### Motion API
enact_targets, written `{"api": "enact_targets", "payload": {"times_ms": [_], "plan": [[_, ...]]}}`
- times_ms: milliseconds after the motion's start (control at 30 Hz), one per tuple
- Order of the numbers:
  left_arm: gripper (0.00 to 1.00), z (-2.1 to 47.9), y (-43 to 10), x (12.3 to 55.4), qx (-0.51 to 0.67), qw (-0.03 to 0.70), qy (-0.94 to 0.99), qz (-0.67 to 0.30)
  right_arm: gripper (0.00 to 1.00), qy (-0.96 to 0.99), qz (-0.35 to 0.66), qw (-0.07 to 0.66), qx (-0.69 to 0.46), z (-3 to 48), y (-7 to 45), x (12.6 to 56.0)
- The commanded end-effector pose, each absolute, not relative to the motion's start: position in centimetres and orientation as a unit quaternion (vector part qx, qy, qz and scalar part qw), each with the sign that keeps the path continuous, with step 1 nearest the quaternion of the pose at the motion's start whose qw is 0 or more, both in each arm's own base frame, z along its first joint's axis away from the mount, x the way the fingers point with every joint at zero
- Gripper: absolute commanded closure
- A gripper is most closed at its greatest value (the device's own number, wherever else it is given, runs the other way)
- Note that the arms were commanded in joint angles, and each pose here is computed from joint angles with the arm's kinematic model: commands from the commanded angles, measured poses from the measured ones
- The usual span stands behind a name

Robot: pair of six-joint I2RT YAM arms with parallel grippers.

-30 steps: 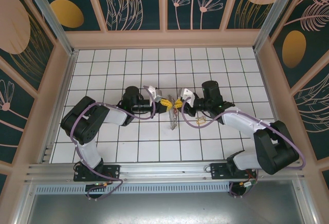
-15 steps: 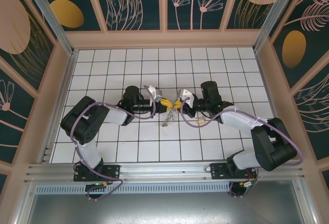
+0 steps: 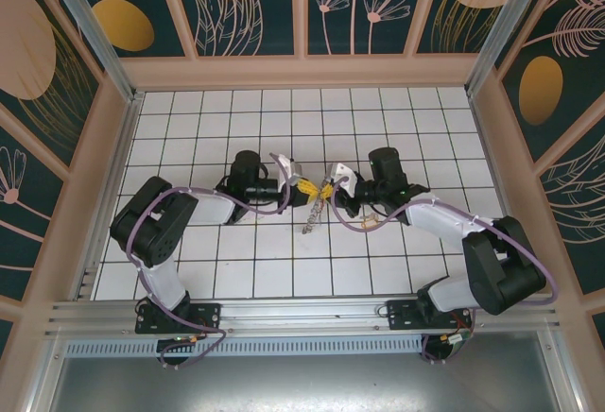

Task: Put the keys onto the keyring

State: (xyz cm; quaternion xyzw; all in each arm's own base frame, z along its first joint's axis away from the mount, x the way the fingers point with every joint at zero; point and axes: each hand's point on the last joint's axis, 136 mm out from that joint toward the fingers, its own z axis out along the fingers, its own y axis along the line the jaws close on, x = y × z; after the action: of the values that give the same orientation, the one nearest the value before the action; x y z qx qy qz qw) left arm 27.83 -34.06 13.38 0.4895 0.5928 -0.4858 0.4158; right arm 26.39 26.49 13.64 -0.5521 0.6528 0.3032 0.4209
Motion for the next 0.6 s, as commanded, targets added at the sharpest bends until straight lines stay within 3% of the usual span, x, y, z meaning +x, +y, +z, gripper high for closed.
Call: {"api": "enact_targets", "payload": {"times_ms": [0,200,333,567], "plan": [[0.87,12.5,-34.2,26.9,0.528,0.377,0.595,-0.473,1.0,0.629,0.305,0.428,-0.572,15.3,27.4,26.1],[0.86,11.6,-34.0,27.1,0.556,0.349,0.607,-0.447,1.0,0.632,0.303,0.422,-0.576,15.5,27.7,26.2],[1.0,11.9,-34.0,27.3,0.562,0.35,0.606,-0.441,1.0,0.638,0.297,0.414,-0.577,15.6,27.7,26.4],[1.0,13.9,-34.2,26.9,0.545,0.387,0.58,-0.466,0.91,0.624,0.299,0.441,-0.572,15.6,27.6,26.2]]}}
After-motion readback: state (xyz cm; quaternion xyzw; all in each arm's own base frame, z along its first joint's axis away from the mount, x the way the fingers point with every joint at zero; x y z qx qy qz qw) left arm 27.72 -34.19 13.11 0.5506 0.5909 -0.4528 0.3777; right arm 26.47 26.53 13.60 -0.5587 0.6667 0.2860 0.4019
